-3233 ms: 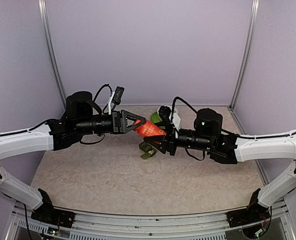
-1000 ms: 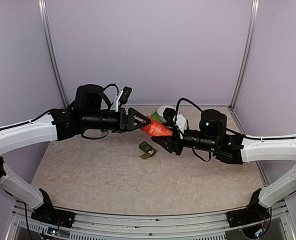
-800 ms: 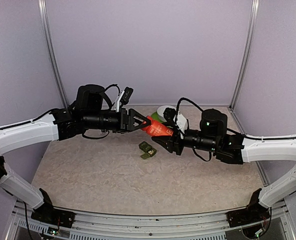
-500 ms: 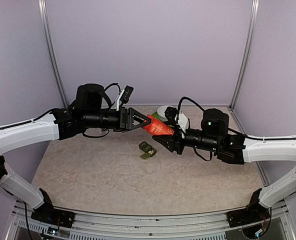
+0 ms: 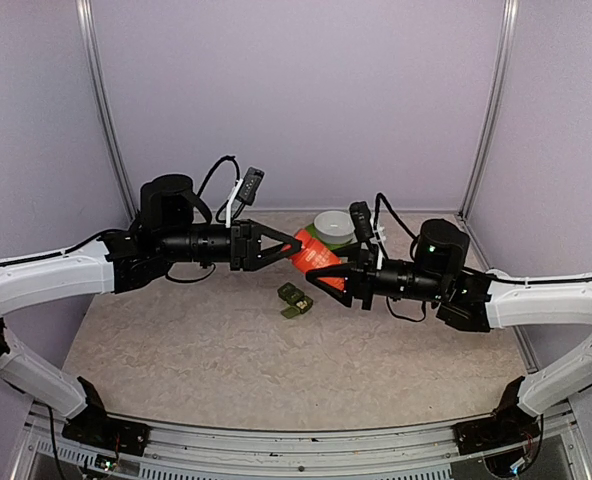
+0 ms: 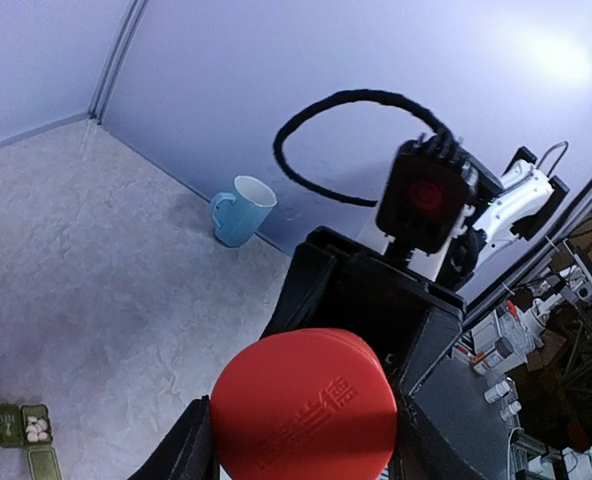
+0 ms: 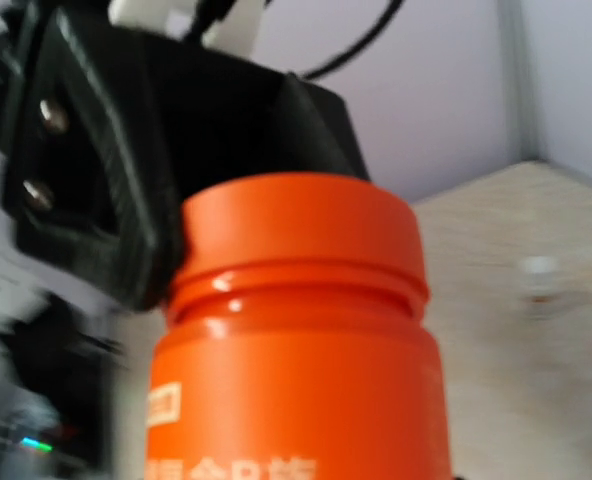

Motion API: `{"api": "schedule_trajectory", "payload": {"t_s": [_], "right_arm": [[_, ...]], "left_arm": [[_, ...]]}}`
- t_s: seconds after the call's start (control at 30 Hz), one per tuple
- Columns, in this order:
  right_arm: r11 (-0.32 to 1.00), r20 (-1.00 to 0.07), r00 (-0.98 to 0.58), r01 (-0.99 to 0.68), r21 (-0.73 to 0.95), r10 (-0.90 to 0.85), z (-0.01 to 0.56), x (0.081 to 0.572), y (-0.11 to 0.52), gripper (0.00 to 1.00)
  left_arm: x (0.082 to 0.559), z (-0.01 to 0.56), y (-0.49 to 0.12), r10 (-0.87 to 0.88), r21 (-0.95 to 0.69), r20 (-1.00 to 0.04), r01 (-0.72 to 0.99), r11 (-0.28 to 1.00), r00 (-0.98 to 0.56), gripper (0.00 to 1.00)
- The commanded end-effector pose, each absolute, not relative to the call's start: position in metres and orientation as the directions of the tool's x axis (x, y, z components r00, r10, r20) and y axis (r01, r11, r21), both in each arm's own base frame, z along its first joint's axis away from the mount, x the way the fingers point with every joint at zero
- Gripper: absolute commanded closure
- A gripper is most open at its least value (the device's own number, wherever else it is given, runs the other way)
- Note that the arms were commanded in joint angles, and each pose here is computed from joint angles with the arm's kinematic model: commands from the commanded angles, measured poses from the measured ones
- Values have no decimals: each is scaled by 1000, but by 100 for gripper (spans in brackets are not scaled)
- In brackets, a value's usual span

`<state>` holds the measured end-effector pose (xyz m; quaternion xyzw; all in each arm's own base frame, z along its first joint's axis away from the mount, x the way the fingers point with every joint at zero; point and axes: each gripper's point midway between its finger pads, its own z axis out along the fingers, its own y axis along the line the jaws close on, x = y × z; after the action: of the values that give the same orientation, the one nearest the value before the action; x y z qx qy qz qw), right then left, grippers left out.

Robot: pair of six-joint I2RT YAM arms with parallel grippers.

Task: Sort the pills into containers
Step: Screw the lid of the pill bottle onto the pill bottle.

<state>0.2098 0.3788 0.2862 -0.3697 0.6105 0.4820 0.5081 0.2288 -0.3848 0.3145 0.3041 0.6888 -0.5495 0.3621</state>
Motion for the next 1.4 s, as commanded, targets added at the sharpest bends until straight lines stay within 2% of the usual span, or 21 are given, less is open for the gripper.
{"api": "schedule_trajectory", "payload": {"t_s": [0.0,0.13,0.33,0.43,0.67,0.7,0.77,1.0,1.2,1.37], "right_arm": [[4,-890,-400,-912,411,218,336,185,376,81],[-118,-791,-576,-817,564,206,334,187,375,81],[-306,-669,-710,-701,644,218,342,177,365,80],[-320,-661,-719,-692,647,218,344,176,365,80],[-220,-726,-647,-762,609,232,342,180,364,80],[-194,-743,-626,-780,596,235,341,182,364,80],[-126,-775,-590,-807,578,226,334,187,365,80],[17,-886,-413,-905,426,211,333,198,365,80],[203,-965,-219,-948,246,146,319,218,370,80],[221,-976,-170,-955,198,137,320,219,373,80]], "left_arm": [[166,346,-394,43,-404,-915,912,-77,-401,69],[147,345,-397,73,-356,-934,921,-157,-349,72],[127,349,-398,71,-271,-962,940,-209,-262,71],[124,349,-396,78,-258,-966,941,-218,-247,65],[142,354,-386,46,-280,-960,951,-132,-276,31],[147,355,-383,33,-287,-958,952,-108,-285,25],[157,359,-377,6,-307,-952,950,-53,-307,3],[190,360,-366,-88,-448,-894,886,117,-440,1],[210,352,-368,-136,-565,-825,805,182,-549,1],[226,344,-369,-154,-585,-811,770,255,-565,1]]}}
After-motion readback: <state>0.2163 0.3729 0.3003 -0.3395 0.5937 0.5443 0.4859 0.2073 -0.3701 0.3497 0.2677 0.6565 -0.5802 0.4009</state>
